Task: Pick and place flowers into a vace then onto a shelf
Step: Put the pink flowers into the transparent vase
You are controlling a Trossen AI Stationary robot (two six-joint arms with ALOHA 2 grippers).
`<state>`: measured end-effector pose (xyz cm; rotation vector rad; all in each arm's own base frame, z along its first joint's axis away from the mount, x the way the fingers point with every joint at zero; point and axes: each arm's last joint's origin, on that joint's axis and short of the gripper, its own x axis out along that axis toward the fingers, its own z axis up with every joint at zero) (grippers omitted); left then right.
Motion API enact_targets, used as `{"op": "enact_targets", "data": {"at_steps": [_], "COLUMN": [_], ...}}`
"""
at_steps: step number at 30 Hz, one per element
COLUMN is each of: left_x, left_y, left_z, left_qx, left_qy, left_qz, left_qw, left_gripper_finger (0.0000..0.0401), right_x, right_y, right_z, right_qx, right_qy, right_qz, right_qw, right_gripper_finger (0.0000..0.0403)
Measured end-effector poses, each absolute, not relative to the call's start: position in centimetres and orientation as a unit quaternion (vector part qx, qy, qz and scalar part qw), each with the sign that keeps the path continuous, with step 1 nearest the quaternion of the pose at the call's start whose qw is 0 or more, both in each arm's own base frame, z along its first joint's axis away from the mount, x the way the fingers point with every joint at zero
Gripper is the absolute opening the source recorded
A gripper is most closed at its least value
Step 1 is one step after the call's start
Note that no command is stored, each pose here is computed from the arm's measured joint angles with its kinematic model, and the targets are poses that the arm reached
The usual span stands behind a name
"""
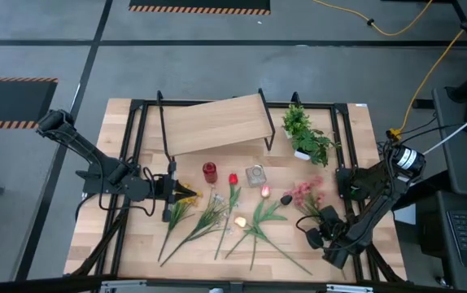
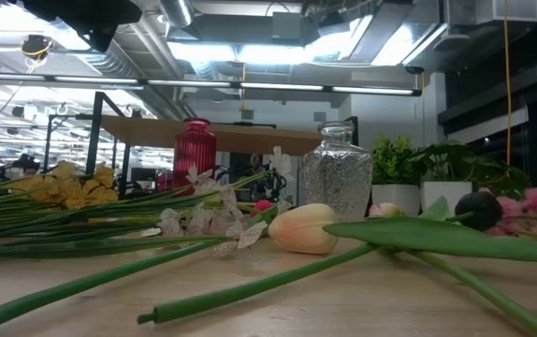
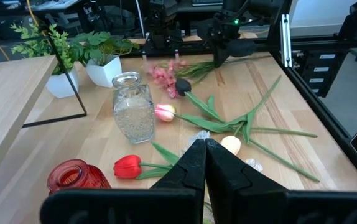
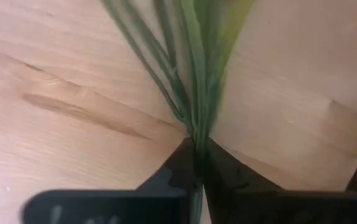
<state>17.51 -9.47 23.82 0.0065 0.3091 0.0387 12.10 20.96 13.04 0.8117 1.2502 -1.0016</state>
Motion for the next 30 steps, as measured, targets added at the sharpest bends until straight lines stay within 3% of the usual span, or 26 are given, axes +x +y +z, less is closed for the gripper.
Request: {"op": "enact_targets", "data": {"at_steps": [10, 30], "left_x": [17.5, 17.5], "left_y": [-9.5, -9.5], "left_z": [23.8, 23.8], "left_qx": [0.004, 0.005], "left_qy": [0.154, 0.154], "left_qz": [0.019, 0.019], "left_qw": [0.988, 0.988], "left_gripper_finger": [0.0003, 0.0003], "right_x": [12.2, 10.8], "right_y": [20.5, 17.4], "right_z": [14.4, 17.9], "right_qx": [0.387, 0.366], "right_qy": [0.539, 0.477], "right_qz": [-0.438, -0.479], "right_qw": [0.607, 0.639], "right_gripper_finger": [0.0006, 0.0004]}}
